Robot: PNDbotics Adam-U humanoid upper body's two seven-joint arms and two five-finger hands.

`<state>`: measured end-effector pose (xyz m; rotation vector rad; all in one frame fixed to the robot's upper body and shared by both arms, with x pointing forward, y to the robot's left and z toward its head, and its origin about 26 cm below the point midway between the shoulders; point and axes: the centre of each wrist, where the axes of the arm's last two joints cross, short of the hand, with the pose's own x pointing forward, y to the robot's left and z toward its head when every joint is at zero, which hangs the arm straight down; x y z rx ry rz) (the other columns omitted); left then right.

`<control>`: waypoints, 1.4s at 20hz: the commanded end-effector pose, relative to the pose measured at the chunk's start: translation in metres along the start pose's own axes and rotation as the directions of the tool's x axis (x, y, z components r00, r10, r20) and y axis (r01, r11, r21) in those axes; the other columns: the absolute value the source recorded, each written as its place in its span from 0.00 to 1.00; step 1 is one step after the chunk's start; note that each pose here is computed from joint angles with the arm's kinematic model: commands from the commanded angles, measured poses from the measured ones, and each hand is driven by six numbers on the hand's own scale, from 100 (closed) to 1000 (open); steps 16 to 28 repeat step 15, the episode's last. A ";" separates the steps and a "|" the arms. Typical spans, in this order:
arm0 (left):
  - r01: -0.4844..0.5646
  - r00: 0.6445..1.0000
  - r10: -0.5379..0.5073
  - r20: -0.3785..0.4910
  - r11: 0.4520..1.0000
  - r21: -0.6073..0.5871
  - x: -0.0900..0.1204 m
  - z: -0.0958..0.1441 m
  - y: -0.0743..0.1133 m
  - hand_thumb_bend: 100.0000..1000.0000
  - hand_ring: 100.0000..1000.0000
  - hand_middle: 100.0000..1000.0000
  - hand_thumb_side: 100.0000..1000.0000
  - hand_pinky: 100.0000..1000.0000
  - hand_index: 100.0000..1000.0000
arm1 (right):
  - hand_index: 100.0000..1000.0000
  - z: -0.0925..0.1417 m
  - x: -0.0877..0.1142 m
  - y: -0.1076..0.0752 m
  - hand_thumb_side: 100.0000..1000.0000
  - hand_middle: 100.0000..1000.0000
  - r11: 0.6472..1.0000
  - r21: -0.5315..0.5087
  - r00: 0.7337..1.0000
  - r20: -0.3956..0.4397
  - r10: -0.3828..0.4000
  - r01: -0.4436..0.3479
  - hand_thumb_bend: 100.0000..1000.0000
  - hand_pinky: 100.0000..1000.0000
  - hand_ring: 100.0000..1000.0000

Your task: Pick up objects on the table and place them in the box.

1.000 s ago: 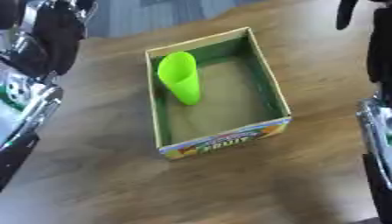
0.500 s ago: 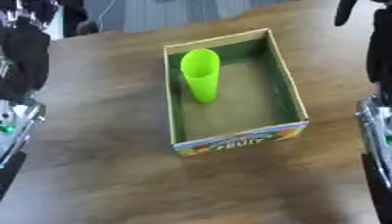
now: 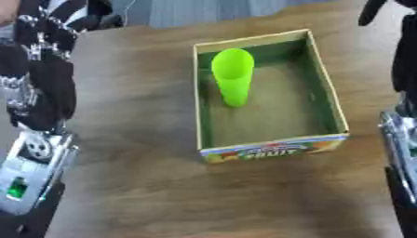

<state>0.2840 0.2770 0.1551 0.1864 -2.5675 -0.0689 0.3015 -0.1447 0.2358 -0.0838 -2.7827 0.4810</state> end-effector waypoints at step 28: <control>-0.073 0.997 0.072 0.033 0.996 0.055 0.004 -0.009 -0.026 0.34 0.84 0.91 1.00 0.74 0.98 | 0.96 -0.002 0.004 0.000 1.00 0.84 1.000 -0.007 1.000 0.017 0.008 -0.008 0.34 0.19 0.83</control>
